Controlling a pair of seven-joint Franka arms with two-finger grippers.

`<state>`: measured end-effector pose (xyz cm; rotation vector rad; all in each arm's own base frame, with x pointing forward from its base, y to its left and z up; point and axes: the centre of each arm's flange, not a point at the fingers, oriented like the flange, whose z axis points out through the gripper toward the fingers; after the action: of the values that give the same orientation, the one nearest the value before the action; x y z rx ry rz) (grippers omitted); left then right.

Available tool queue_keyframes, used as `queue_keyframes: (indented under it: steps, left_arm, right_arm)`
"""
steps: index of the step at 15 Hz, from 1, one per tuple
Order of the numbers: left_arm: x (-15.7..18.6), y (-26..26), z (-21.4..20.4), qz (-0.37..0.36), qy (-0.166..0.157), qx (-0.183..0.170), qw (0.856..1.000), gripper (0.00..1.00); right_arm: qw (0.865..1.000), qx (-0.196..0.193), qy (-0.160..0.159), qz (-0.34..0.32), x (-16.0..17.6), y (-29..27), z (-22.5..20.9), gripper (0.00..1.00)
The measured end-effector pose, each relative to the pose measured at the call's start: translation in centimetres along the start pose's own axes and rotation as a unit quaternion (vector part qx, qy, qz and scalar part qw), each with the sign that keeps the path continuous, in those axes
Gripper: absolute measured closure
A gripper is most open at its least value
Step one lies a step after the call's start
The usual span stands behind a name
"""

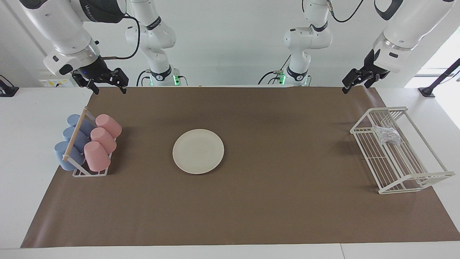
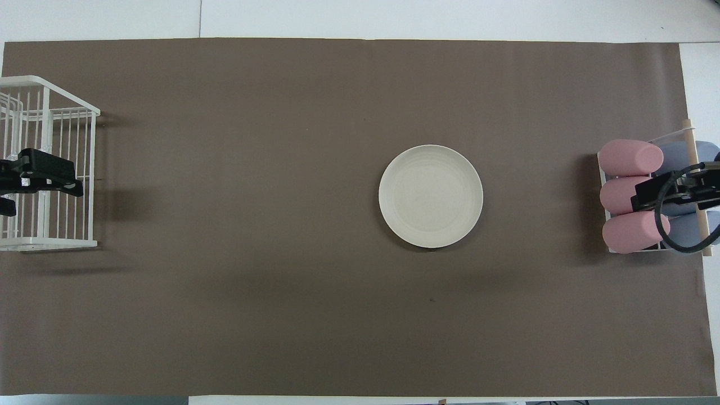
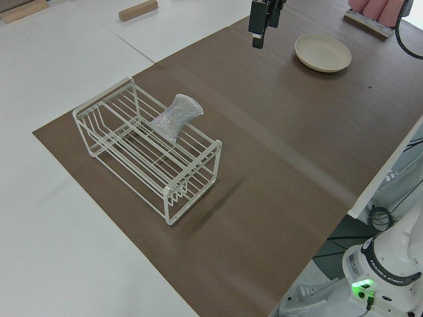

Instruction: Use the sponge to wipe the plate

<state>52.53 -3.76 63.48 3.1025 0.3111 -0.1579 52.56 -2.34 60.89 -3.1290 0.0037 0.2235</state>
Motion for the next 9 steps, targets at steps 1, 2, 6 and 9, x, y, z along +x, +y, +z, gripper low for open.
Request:
queue_keyframes:
  steps: [1,2,6,9]
  left_arm:
    - [0.00,0.00,0.00,0.000,0.000,0.000,1.000,0.00]
    - [0.00,-0.01,0.00,0.000,0.000,0.000,1.000,0.00]
    - [0.19,-0.06,-0.12,-0.001,0.007,-0.002,1.000,0.00]
    - [0.45,-0.04,-0.20,-0.002,0.017,-0.005,1.000,0.00]
  right_arm:
    - [1.000,0.000,0.000,0.000,0.00,0.00,0.00,0.00]
    - [1.000,0.000,0.000,0.000,0.00,0.00,0.00,0.00]
    - [1.000,0.000,0.000,0.000,0.00,-0.01,0.00,0.00]
    - [1.000,0.000,0.000,0.000,0.00,-0.01,0.00,0.00]
